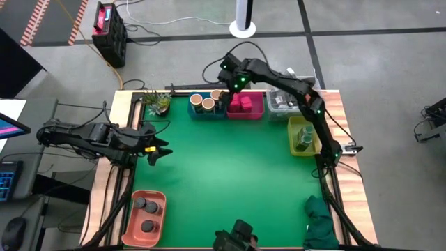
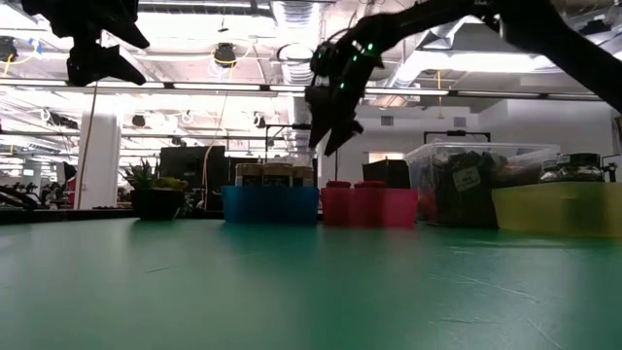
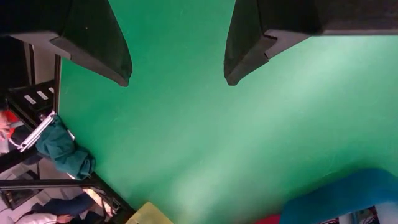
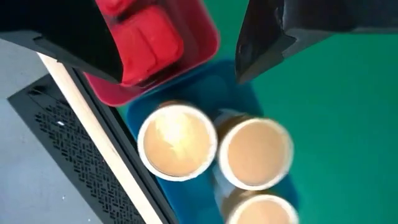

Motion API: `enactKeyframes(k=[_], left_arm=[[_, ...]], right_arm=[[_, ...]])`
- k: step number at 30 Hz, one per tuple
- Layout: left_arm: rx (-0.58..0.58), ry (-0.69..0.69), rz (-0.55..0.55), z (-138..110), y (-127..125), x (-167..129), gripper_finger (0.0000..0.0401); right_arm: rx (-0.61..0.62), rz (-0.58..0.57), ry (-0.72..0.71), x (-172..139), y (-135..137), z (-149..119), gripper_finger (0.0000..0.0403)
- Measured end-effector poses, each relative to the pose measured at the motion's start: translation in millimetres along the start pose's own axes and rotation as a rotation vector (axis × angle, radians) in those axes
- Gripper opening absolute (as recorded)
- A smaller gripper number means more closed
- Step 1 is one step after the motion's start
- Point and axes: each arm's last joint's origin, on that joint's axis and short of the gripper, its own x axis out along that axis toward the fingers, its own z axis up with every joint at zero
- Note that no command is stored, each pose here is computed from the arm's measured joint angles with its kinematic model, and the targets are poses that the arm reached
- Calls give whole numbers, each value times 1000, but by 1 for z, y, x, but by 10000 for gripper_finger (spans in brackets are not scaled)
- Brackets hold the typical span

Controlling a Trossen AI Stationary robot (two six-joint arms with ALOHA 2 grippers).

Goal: Sort spices by type
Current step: Return to Home Position

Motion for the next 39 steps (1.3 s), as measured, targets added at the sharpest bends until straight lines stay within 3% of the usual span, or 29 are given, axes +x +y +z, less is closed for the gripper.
enactKeyframes(k=[10, 14, 19, 24, 28, 32, 39], left_arm=[[17, -205, 64, 22, -3, -27, 242], [21, -241, 55, 22, 1, -36, 242], [19, -271, 73, 23, 2, -38, 242], [4, -334, 160, 26, 2, -35, 242], [27, -358, 214, 26, 2, -32, 242], [-30, -378, 238, 27, 1, -28, 242], [179, -323, 247, 25, -5, -22, 242]], right_arm=[[-57, 20, -121, -88, 27, -3, 329], [-70, 48, -150, -109, 47, -19, 329], [-33, 83, -210, -116, 79, -60, 329], [55, 103, -336, -123, 108, -111, 329], [139, 144, -401, -124, 123, -151, 329], [201, 184, -476, -128, 133, -183, 329], [349, 249, -666, -133, 132, -242, 329]])
